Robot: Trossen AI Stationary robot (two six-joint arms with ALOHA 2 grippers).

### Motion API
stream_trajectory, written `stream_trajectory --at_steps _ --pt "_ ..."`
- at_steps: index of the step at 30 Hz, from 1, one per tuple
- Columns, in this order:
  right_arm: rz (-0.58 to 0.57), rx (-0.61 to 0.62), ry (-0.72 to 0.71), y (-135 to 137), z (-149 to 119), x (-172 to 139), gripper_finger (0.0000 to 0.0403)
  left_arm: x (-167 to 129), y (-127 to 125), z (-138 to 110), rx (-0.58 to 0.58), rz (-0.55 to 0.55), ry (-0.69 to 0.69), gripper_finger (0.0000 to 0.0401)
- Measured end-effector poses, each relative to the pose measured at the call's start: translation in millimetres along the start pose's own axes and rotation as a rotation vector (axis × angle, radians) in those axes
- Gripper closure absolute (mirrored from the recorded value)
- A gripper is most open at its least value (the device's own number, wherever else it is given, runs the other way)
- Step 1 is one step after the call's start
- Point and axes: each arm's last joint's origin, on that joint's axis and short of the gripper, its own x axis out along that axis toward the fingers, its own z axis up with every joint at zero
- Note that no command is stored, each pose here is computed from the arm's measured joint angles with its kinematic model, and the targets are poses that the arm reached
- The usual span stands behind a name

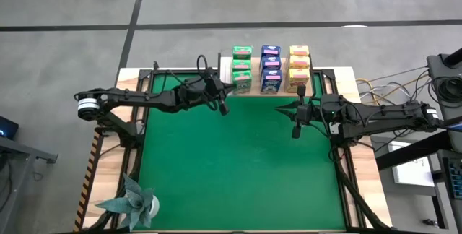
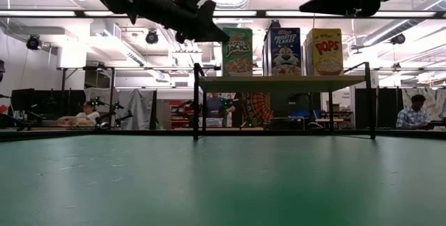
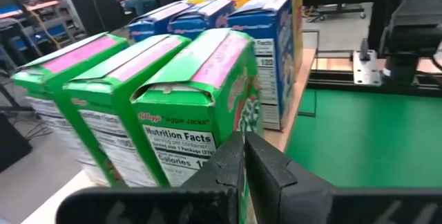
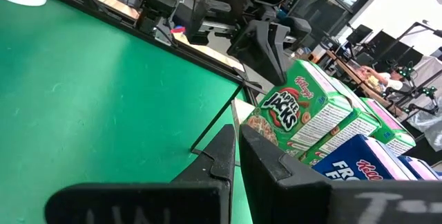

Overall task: Stack cereal on shelf
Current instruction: Return to Home Position

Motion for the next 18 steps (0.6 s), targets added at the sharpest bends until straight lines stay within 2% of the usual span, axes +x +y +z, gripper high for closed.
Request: stream_trajectory --at_steps 18 --pt "0.0 0.0 0.0 0.0 0.0 0.0 0.039 0.0 1.0 -0.3 0.006 0.021 0.004 0.0401"
